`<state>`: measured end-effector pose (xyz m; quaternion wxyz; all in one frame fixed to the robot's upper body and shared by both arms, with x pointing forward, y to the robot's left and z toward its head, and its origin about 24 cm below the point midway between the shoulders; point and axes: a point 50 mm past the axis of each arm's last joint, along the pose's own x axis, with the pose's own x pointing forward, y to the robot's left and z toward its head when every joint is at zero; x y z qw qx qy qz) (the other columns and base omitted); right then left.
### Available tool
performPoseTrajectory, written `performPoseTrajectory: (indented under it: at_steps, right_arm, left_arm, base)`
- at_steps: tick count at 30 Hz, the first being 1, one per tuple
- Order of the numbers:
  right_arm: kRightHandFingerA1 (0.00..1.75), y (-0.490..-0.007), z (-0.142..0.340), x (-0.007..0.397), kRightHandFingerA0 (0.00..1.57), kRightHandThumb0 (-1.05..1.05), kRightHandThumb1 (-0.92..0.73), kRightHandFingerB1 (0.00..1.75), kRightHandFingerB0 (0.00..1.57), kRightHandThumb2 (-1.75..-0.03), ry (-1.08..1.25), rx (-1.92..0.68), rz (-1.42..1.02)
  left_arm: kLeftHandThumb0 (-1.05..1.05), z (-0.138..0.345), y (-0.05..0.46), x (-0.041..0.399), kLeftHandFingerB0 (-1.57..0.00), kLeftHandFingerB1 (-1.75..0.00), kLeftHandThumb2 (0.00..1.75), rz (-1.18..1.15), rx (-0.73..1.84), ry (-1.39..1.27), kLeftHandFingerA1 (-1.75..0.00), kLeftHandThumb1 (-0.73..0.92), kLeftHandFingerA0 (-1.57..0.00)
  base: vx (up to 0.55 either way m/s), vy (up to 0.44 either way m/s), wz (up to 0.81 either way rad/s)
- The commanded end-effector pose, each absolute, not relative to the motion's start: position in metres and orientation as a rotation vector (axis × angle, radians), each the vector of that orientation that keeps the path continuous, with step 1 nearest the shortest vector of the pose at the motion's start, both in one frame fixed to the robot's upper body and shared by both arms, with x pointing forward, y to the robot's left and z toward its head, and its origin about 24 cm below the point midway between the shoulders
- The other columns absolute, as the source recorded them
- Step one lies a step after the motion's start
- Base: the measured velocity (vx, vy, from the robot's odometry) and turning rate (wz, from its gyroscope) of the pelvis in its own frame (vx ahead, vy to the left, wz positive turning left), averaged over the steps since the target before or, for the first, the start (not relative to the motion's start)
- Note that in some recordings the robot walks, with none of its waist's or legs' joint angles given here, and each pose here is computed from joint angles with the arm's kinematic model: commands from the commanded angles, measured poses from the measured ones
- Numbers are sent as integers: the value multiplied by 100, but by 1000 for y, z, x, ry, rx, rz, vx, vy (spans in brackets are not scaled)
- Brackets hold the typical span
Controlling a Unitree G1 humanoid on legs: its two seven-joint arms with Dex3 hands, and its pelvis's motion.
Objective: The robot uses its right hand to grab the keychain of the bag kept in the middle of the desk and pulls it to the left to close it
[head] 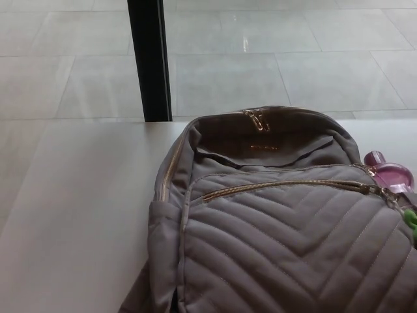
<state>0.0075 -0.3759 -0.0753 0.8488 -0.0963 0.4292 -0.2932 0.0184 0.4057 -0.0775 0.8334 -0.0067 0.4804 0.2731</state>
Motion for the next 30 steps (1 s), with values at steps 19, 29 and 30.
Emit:
performPoseTrajectory:
  at_steps: [19, 29, 30]
  right_arm:
    - [52, -330, 155, 165, 20, -70, -49, 29, 5, -86, -163, -309, -138]
    - [46, -293, 130, 171, 20, -60, -66, 15, 0, -61, -64, -376, 110]
    - [46, -291, 128, 171, 20, -60, -66, 15, 0, -61, -53, -367, 124]
  left_arm:
    - [-57, -67, 415, 25, -31, -35, 60, 577, -176, 874, -53, 67, -46]
    - [-58, -65, 416, 32, -33, -36, 60, 563, -154, 874, -53, 68, -50]
    - [-58, -65, 416, 32, -33, -36, 60, 565, -153, 877, -53, 68, -50]
  base:
    - [0, 0, 0]
    - [0, 0, 0]
    - [0, 0, 0]
